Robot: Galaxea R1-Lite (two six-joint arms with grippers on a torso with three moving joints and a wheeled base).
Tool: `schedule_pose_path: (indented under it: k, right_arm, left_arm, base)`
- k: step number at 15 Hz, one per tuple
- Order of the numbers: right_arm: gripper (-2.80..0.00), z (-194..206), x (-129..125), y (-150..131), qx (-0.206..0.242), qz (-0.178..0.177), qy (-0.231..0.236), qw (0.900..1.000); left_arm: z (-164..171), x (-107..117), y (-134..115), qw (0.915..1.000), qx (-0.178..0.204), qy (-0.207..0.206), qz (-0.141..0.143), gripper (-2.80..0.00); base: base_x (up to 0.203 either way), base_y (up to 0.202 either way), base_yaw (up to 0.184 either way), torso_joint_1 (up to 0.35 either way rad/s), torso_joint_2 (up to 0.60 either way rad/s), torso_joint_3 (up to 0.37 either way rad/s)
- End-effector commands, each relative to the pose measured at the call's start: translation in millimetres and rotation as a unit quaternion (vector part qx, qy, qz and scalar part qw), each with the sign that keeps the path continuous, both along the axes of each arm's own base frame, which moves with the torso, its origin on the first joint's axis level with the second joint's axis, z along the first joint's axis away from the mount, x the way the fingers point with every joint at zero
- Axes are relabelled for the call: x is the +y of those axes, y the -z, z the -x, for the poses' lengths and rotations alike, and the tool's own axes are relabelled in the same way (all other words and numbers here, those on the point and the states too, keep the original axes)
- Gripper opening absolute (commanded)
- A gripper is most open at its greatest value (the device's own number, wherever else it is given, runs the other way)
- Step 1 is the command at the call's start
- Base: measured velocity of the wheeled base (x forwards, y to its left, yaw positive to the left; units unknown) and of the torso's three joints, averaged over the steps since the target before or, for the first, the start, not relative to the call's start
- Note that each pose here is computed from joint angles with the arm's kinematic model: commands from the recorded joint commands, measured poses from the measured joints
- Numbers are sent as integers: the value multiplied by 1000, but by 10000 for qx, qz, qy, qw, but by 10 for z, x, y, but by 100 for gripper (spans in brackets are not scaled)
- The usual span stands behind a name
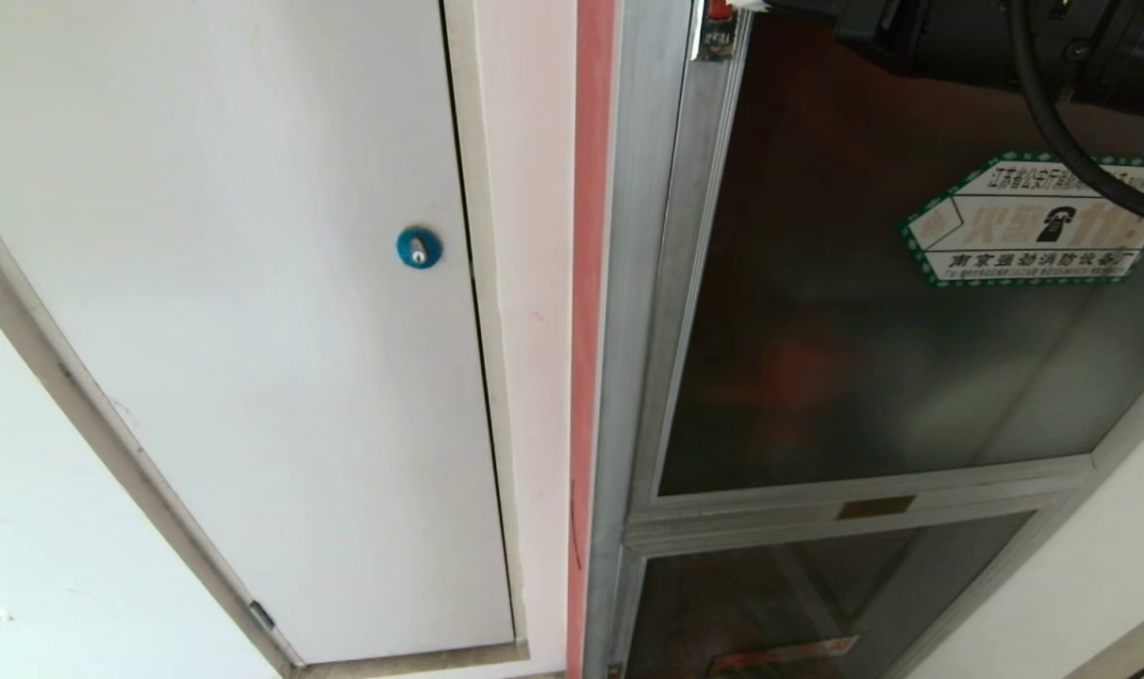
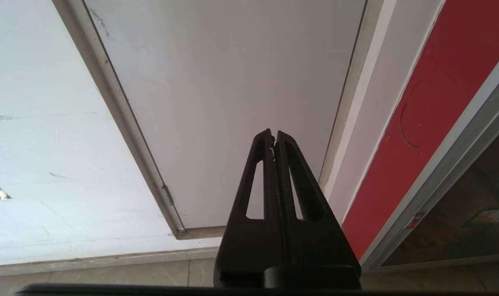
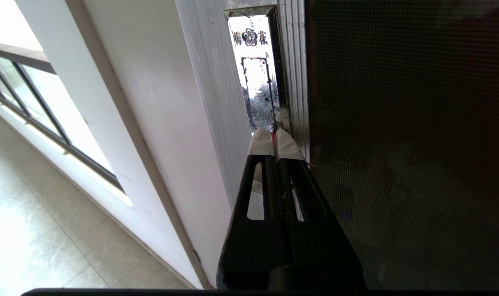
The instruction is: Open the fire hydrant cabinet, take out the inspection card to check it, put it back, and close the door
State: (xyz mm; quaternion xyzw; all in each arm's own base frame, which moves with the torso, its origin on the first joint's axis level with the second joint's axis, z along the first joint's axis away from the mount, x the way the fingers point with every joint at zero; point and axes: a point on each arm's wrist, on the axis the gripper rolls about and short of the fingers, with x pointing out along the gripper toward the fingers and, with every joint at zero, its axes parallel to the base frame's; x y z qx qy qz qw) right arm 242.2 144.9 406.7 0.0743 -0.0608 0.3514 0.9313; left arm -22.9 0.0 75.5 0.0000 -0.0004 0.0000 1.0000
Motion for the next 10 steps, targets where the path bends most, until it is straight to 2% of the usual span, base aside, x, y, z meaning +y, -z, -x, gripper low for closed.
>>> schedule_pose_path:
  k: [1, 6, 10]
  right_arm:
    - [-280, 53, -5, -32, -49, -29, -51, 10000]
    - [-280, 202, 30, -89, -129, -87, -243, 9996]
    - [-280, 168, 45, -69, -96, -79, -182, 9998]
  left_arm:
    - [0, 0, 0, 10000, -2, 0, 0, -280]
    - [-1, 0, 0, 10000, 4, 0, 0, -280]
    - [-1, 0, 0, 10000, 4, 7, 0, -280]
  base:
    - [0, 0, 0, 0, 0, 0]
    - [0, 0, 0, 0, 0, 0]
    - [0, 0, 0, 0, 0, 0]
